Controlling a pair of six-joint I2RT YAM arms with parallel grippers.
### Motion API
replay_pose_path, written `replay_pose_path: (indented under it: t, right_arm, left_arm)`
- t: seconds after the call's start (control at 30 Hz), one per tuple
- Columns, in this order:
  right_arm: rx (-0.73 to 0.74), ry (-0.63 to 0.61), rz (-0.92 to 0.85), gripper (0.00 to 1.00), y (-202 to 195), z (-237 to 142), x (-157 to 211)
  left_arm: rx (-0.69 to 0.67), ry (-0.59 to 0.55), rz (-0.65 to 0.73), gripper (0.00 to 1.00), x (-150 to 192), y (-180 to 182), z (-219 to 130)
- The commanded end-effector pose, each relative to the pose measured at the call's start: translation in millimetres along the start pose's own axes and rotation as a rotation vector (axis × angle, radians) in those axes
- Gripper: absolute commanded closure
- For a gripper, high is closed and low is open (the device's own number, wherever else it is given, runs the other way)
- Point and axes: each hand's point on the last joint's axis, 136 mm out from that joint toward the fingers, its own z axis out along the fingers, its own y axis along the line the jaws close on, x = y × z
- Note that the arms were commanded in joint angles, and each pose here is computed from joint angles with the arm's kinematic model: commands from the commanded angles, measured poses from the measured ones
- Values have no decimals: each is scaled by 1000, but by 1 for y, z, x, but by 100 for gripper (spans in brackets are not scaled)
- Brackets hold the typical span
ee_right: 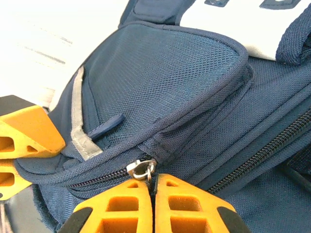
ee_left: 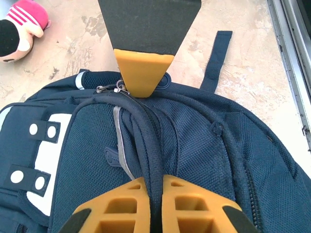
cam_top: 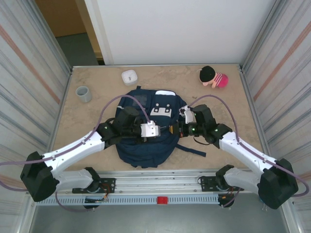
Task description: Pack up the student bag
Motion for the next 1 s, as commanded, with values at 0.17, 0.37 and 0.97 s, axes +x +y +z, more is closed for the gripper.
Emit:
replay_pose_path:
  t: [0.17,0.37,0.97]
  right_arm:
    - [353,-65,99,100,-88,-17,-21]
    - [312,-50,73,100,-80,-20,-12]
    - [48,38,-161,100,-9,-13,26]
  left_arm:
    - [-4,88,-6,97,19,-9,-24]
    - [29,31,-22,96,13,-17,-22]
    - [69,44,-62,39,-7,-35,11]
